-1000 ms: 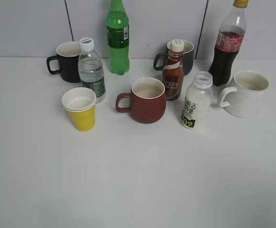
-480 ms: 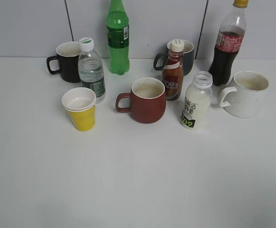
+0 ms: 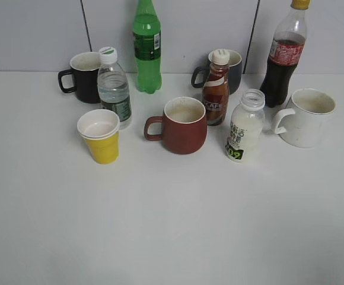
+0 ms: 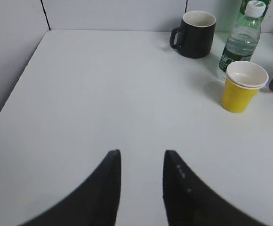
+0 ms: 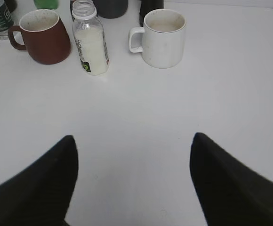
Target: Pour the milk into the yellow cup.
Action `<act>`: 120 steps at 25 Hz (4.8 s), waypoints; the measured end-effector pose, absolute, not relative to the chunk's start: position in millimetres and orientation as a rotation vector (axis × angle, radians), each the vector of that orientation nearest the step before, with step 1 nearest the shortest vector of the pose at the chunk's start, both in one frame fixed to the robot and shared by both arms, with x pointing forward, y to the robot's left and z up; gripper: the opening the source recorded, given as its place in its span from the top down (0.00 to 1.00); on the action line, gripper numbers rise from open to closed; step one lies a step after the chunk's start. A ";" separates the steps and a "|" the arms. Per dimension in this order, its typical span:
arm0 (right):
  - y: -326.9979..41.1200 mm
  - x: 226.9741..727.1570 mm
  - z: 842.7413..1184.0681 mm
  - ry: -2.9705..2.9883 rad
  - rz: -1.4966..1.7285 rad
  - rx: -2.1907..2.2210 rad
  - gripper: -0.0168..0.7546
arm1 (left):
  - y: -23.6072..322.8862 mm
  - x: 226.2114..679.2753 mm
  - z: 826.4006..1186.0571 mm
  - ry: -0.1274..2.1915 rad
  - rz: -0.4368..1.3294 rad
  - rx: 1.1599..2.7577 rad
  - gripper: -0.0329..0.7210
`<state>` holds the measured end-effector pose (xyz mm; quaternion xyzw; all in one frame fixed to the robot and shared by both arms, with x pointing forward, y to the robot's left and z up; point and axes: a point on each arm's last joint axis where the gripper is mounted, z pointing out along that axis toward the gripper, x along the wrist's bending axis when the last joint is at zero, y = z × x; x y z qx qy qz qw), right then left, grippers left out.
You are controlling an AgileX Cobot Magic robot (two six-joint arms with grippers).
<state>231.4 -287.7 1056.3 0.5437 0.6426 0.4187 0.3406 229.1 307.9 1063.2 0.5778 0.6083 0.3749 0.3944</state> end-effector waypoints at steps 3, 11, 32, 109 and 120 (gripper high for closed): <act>-287.7 231.4 1056.3 1.672 1.090 1.415 0.26 | 307.5 229.1 1063.1 1.542 0.946 1.465 0.64; -287.1 262.5 1080.2 1.581 1.153 1.376 0.26 | 303.4 246.2 1092.2 1.352 1.036 1.298 0.64; -230.3 427.1 1047.0 1.647 1.273 1.140 0.26 | 282.0 461.4 1037.7 1.203 1.058 1.290 0.52; -204.8 495.7 873.5 1.933 1.232 1.082 0.26 | 182.9 572.4 807.8 0.734 0.574 1.713 0.14; -204.8 495.7 873.5 1.934 1.231 1.081 0.26 | 182.6 573.9 812.6 0.726 0.584 1.707 0.17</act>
